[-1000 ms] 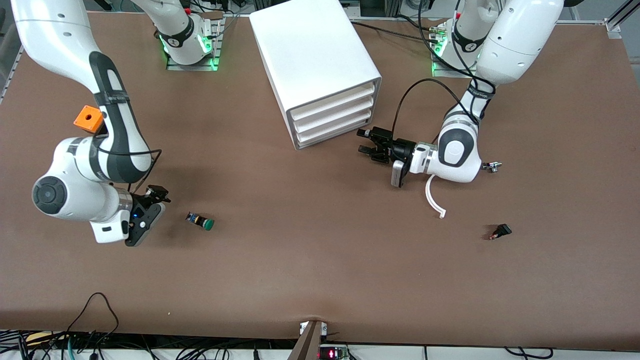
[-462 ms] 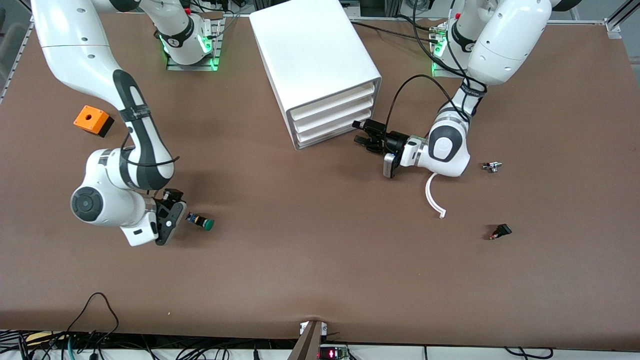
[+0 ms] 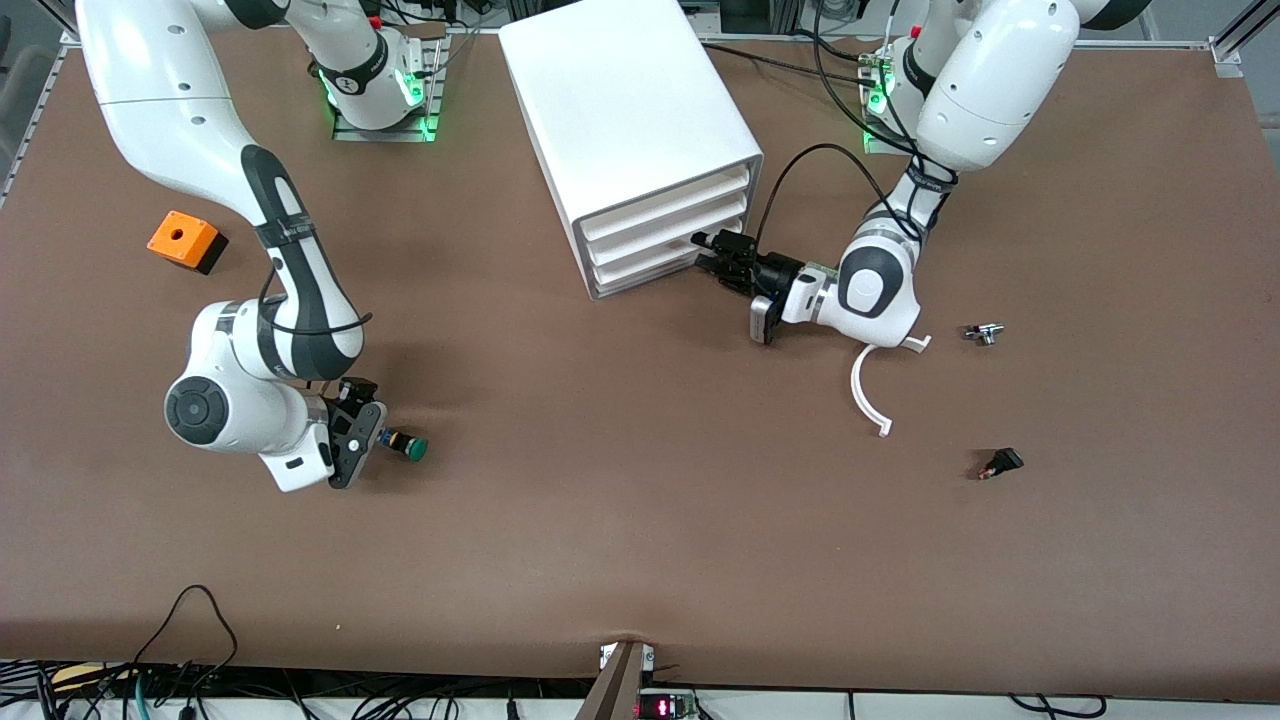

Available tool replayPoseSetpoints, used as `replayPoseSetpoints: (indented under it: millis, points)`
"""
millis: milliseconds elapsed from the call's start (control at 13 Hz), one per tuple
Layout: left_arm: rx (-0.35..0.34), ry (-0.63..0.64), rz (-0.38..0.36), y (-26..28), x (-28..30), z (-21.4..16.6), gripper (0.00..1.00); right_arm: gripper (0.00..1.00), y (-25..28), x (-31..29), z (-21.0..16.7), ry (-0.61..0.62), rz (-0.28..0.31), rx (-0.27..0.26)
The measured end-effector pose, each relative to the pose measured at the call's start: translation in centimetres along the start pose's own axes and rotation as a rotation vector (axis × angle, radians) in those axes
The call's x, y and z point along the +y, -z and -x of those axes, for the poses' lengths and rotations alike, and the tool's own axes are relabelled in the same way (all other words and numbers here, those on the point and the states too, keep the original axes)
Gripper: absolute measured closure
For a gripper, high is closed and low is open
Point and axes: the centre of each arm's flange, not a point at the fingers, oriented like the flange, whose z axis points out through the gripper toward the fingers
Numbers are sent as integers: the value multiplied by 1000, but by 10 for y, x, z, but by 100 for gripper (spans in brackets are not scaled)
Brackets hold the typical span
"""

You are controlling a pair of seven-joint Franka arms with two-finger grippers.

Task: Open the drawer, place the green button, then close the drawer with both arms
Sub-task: 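Pull the drawer open with the left gripper while the right gripper grasps the button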

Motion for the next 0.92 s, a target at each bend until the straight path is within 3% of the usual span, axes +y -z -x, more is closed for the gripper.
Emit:
replayPoseSetpoints:
  millis: [77,154,308,462,923]
  points:
    - [-7,1,0,-4,0,1,39,0,-6,1,0,1,3,1]
    - [-12,1,0,-6,0,2,45,0,-10,2,0,5,7,2]
    - [-13,1,0,-7,0,2,71,0,-14,2,-3,22,17,10]
    - [-12,1,-3,-7,-1,2,87,0,-14,-1,-11,37,22,20]
    - [-1,-4,-10,0,-1,-1,87,7,-16,-3,-18,80,29,33]
